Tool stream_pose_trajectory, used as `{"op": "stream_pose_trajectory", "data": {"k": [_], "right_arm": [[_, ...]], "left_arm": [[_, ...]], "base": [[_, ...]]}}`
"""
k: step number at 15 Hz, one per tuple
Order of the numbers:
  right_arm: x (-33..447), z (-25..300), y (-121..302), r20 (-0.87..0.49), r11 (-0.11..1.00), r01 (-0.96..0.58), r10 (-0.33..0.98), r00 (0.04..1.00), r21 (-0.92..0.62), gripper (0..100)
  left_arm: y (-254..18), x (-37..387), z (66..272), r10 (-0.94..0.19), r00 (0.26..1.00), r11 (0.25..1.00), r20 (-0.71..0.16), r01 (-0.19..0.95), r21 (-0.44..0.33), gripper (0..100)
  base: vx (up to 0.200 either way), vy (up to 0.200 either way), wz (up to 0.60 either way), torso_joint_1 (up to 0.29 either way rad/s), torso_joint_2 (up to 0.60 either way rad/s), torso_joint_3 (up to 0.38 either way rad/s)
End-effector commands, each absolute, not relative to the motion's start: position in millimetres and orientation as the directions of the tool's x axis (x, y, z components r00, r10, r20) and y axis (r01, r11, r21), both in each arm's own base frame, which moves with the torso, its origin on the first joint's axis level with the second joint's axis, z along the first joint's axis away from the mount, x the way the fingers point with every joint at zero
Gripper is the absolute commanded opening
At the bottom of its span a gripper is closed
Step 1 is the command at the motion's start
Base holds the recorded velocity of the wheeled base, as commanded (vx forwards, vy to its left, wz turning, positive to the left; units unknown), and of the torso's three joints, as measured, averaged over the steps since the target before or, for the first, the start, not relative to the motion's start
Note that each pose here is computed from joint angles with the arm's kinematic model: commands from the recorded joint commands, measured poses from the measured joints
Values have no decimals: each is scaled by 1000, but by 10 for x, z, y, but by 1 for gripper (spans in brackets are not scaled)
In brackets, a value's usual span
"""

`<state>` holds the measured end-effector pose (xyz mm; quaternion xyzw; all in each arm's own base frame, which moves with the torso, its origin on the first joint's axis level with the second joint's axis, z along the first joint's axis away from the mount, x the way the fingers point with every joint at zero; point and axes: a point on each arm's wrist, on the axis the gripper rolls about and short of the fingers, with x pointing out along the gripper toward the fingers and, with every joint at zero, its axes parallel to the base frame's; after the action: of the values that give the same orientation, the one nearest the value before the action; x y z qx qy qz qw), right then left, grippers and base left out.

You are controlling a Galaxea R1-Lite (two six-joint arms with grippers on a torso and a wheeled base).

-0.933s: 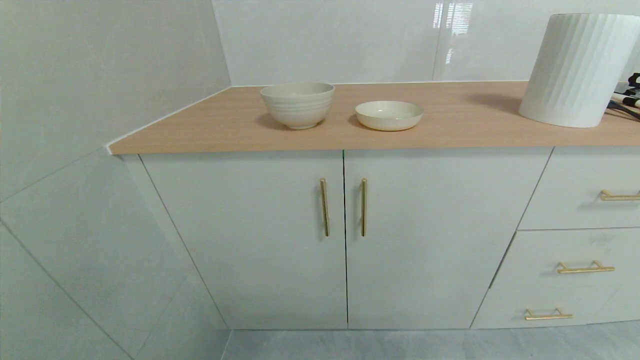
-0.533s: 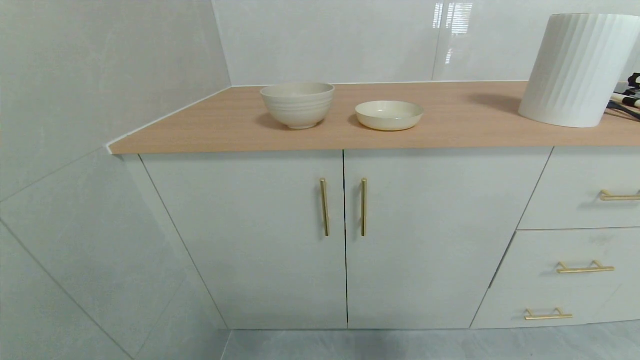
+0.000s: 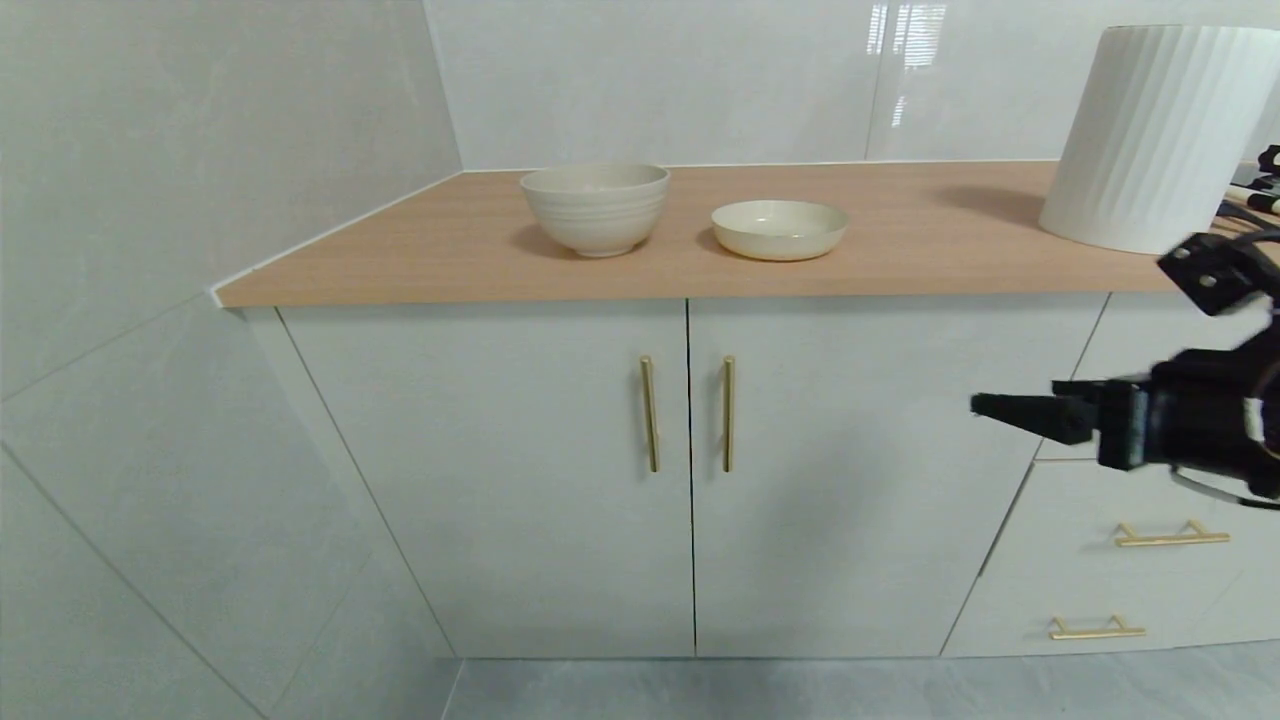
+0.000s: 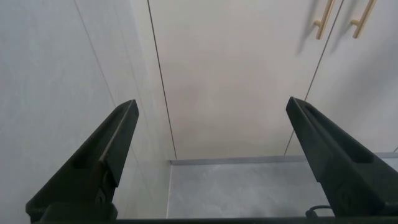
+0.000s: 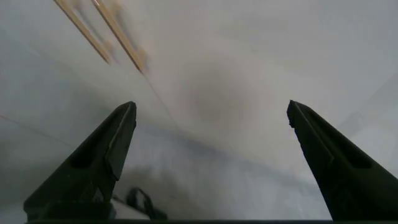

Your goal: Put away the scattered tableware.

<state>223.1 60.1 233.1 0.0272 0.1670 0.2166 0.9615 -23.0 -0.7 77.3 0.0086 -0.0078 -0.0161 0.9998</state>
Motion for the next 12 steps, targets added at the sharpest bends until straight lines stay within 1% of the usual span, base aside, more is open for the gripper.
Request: {"op": "stream_pose_trajectory", "data": {"k": [1, 4, 6, 7, 8, 11, 12], "right_arm": [[2902, 2134, 1083, -358, 843, -507, 535, 765, 178, 100], [3261, 2035, 1495, -361, 803, -568, 592, 721, 183, 100], [3355, 1974, 1657, -364, 784, -591, 616, 699, 190, 100], [3364, 1952, 1687, -368, 780, -596, 620, 692, 193, 100], [3432, 1832, 1788, -382, 765, -611, 636, 670, 203, 100], [3490, 1704, 1829, -401, 757, -616, 646, 650, 220, 100], [3478, 1710, 1912, -373, 743, -620, 666, 646, 254, 100]], "left_arm": [[-7, -229, 773, -32, 999, 999, 15, 32, 17, 100], [-7, -229, 773, -32, 999, 999, 15, 32, 17, 100], [-7, -229, 773, -32, 999, 999, 15, 32, 17, 100], [-7, -229, 773, -32, 999, 999, 15, 32, 17, 100], [-7, -229, 773, -32, 999, 999, 15, 32, 17, 100], [-7, -229, 773, -32, 999, 999, 15, 32, 17, 100], [-7, -229, 773, -32, 999, 999, 15, 32, 17, 100]], "base": [[0, 0, 0, 0, 0, 0], [0, 0, 0, 0, 0, 0], [0, 0, 0, 0, 0, 0], [0, 0, 0, 0, 0, 0], [0, 0, 0, 0, 0, 0], [0, 0, 0, 0, 0, 0], [0, 0, 0, 0, 0, 0]]}}
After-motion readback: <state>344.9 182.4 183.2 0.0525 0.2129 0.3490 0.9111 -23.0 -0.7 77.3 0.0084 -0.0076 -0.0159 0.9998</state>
